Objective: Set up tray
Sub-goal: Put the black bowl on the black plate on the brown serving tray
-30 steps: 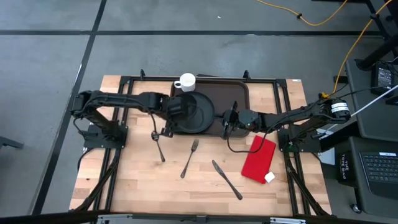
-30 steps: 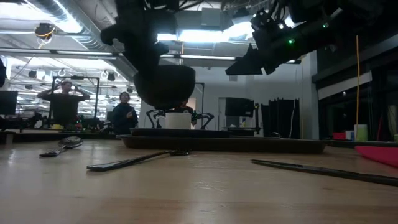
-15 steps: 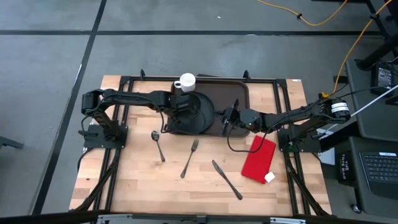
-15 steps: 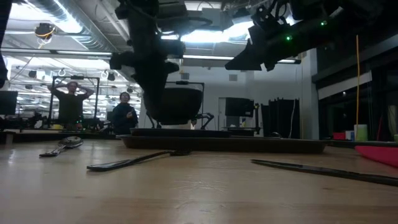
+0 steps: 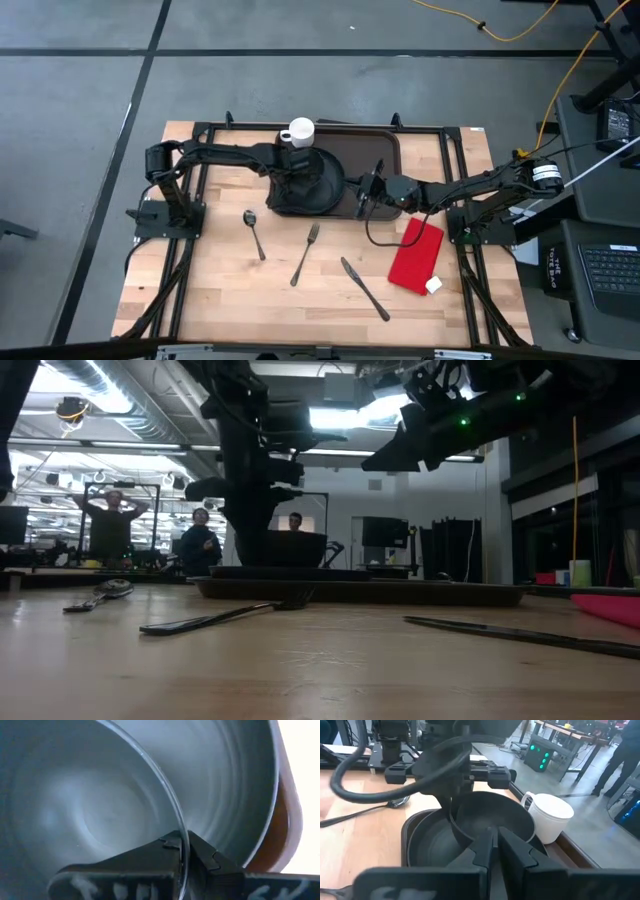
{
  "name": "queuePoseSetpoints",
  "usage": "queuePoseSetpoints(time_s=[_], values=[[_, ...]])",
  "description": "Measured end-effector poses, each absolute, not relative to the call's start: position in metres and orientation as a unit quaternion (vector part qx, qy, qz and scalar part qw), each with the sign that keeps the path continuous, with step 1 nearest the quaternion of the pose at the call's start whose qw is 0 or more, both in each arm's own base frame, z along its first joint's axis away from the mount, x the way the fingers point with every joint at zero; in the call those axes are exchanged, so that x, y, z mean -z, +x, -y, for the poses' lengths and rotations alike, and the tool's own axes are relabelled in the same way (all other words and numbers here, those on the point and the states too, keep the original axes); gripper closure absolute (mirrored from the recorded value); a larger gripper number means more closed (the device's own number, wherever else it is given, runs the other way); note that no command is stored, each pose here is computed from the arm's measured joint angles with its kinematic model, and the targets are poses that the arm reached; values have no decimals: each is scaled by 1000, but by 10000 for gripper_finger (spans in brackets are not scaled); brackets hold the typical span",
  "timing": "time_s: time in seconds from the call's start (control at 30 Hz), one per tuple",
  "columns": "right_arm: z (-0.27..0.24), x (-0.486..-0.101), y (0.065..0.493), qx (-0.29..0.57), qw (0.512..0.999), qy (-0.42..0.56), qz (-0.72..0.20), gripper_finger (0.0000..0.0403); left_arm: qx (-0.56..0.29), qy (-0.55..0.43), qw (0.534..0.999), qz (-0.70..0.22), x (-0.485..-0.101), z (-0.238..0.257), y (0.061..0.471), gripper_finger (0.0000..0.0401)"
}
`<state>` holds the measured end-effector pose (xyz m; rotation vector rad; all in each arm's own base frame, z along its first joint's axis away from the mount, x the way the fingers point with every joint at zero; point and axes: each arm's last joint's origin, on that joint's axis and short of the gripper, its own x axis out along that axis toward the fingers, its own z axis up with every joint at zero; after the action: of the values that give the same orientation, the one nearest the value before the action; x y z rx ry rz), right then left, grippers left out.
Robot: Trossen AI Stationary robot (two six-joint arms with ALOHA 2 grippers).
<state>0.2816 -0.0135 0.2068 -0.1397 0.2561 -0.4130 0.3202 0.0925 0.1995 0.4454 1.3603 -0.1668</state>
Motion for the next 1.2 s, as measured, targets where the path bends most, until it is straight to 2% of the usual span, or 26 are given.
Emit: queuePoseSetpoints(time_s=[0.9, 1.2], values=[[13, -206, 281, 202, 967, -81, -134, 368, 86, 205, 772, -595, -201, -91, 326, 399], [13, -206, 281, 202, 967, -81, -135, 368, 80, 210, 781, -582, -202, -91, 329, 382]])
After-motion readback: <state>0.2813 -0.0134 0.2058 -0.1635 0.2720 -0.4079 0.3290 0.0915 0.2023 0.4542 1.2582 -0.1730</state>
